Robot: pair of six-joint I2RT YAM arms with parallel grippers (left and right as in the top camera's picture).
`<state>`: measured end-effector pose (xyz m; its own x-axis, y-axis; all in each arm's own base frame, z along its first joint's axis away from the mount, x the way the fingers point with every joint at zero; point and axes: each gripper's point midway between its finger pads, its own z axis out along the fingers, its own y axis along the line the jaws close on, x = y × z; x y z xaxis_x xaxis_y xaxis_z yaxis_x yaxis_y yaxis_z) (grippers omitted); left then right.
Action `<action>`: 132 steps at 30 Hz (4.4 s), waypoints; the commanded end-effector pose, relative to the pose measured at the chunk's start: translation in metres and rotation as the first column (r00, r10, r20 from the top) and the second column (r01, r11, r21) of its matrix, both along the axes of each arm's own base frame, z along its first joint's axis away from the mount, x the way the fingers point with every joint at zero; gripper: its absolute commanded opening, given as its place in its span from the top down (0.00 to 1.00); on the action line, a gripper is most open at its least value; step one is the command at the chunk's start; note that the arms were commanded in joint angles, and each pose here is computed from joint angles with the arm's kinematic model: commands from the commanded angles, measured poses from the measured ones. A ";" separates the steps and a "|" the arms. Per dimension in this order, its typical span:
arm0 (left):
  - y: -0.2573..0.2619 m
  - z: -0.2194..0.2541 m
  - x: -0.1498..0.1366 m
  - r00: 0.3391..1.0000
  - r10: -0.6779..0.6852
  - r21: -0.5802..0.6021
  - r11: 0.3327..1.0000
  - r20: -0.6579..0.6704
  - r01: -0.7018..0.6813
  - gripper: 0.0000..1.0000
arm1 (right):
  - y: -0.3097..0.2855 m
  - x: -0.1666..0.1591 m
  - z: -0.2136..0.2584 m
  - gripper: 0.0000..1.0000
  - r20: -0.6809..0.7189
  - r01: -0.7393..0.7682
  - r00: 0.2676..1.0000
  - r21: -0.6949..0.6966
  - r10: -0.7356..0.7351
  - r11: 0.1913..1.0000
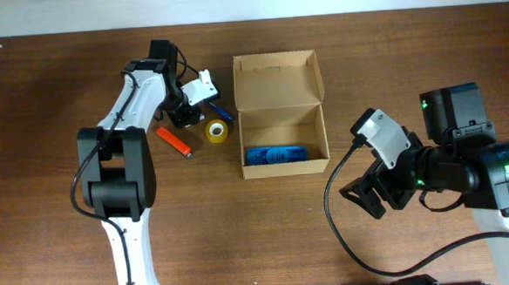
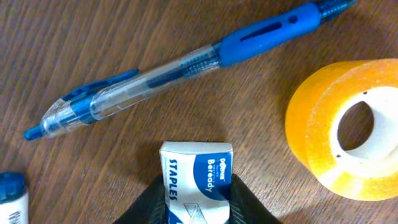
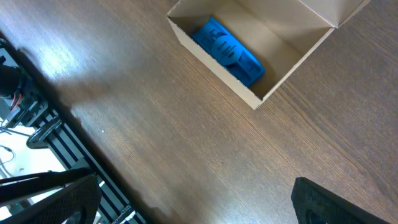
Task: Pack container
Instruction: 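Move the left gripper to the white staples box and grasp it, then place the staples box into the box beside the duster, then move the left gripper to the red stapler and grasp it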
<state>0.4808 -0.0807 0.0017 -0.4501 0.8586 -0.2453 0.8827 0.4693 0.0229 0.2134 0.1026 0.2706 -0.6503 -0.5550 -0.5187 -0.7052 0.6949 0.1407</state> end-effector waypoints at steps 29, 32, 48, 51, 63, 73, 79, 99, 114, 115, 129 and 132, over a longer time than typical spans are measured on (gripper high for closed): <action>-0.087 0.219 -0.012 0.977 0.160 -0.095 0.984 0.140 -0.148 0.79 | 0.001 -0.001 0.000 0.01 -0.006 0.004 1.000 0.011 -0.004 1.000; -0.105 0.222 -0.021 0.983 0.122 -0.097 0.989 0.141 -0.109 0.79 | 0.001 -0.001 0.000 0.01 -0.006 0.004 1.000 0.011 -0.004 1.000; -0.182 0.200 -0.095 0.990 -0.141 -0.132 0.981 0.020 0.142 0.79 | 0.001 -0.001 0.000 0.01 -0.006 0.004 1.000 0.011 -0.004 1.000; -0.175 0.187 -0.116 0.988 -0.139 -0.149 0.978 0.059 0.147 0.78 | 0.001 -0.001 0.000 0.01 -0.006 0.004 1.000 0.011 -0.004 1.000; -0.257 0.145 -0.129 0.951 0.285 -0.336 0.890 -0.117 -0.308 0.79 | 0.001 -0.001 0.000 0.01 -0.006 0.004 1.000 0.011 -0.004 1.000; -0.254 0.099 -0.107 0.616 0.741 -0.226 0.573 -0.267 -0.788 0.78 | 0.001 -0.001 0.000 0.01 -0.006 0.004 1.000 0.010 -0.004 1.000; -0.262 0.090 -0.114 0.526 0.789 -0.187 0.491 -0.318 -0.851 0.78 | 0.001 -0.001 0.000 0.01 -0.006 0.004 1.000 0.011 -0.004 1.000; -0.286 0.076 -0.123 0.448 0.790 -0.153 0.425 -0.419 -0.892 0.78 | 0.001 -0.001 0.000 0.01 -0.006 0.004 1.000 0.011 -0.004 1.000; -0.287 0.077 -0.123 0.448 0.788 -0.156 0.424 -0.423 -0.892 0.52 | 0.001 -0.001 0.000 0.01 -0.006 0.004 1.000 0.011 -0.004 1.000; -0.287 0.077 -0.123 0.448 0.788 -0.154 0.425 -0.422 -0.892 0.52 | 0.001 -0.001 0.000 0.01 -0.006 0.004 1.000 0.011 -0.004 1.000; -0.218 0.170 -0.116 0.505 0.834 -0.283 0.441 -0.222 -0.852 0.52 | 0.001 -0.001 0.000 0.01 -0.006 0.004 1.000 0.011 -0.004 1.000; -0.186 0.197 -0.119 0.462 0.875 -0.305 0.405 -0.144 -0.862 0.52 | 0.001 -0.001 0.000 0.01 -0.006 0.004 1.000 0.011 -0.004 1.000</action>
<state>0.3565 -0.2910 0.1774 -0.9298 -0.0888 -0.3572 0.0226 0.9549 -0.2961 0.2134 0.1026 0.2706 -0.6509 -0.5544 -0.5186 -0.7047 0.6953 0.1411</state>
